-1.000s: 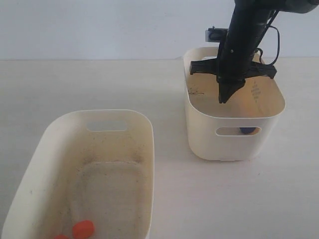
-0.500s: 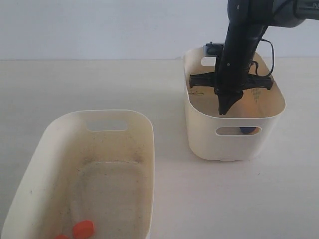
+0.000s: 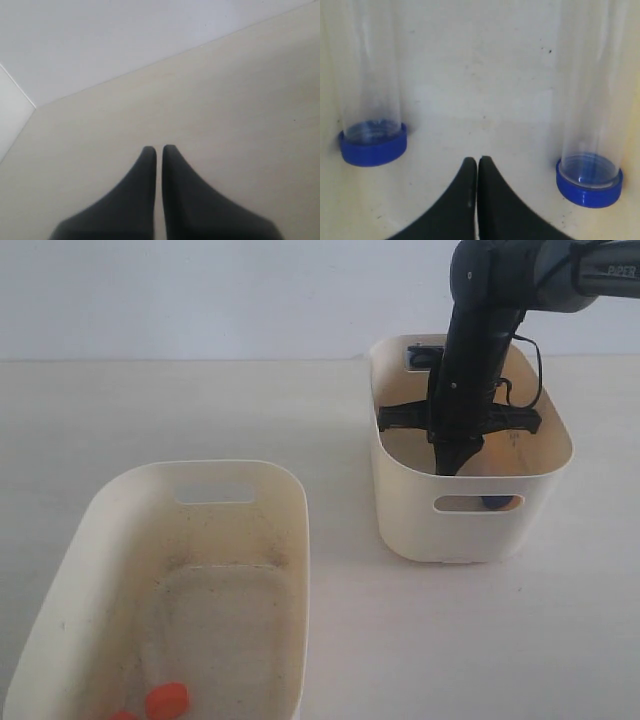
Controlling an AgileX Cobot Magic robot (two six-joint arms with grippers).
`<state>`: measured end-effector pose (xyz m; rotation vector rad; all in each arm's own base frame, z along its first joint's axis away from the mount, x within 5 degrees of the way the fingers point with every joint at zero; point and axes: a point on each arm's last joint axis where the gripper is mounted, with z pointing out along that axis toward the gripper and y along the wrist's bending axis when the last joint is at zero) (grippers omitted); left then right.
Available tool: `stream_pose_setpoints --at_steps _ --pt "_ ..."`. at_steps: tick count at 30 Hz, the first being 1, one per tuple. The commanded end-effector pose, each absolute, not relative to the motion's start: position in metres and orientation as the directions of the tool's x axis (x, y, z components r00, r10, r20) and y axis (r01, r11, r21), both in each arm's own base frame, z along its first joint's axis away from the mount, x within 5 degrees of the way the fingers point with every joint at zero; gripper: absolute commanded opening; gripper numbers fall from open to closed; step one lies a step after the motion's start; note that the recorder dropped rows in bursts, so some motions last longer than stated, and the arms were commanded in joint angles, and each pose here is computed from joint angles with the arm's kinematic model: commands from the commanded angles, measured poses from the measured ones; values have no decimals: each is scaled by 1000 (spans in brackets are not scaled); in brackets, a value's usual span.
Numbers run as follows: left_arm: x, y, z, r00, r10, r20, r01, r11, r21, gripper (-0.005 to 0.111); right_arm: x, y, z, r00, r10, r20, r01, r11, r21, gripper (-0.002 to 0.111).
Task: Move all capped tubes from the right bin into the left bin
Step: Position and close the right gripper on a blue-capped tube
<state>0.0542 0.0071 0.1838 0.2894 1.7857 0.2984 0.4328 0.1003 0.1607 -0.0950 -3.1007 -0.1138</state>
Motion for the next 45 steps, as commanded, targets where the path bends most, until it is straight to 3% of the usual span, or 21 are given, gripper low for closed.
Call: stream_pose_setpoints --at_steps 1,27,45 --pt "54 7 185 -223 340 -913 39 939 341 4 433 98 161 -999 35 37 37 997 67 0" --pt "54 7 185 -223 340 -913 39 939 341 4 433 101 161 -999 29 42 33 995 92 0" --pt "54 7 185 -223 340 -913 39 939 341 4 433 121 165 -998 39 51 53 948 314 0"
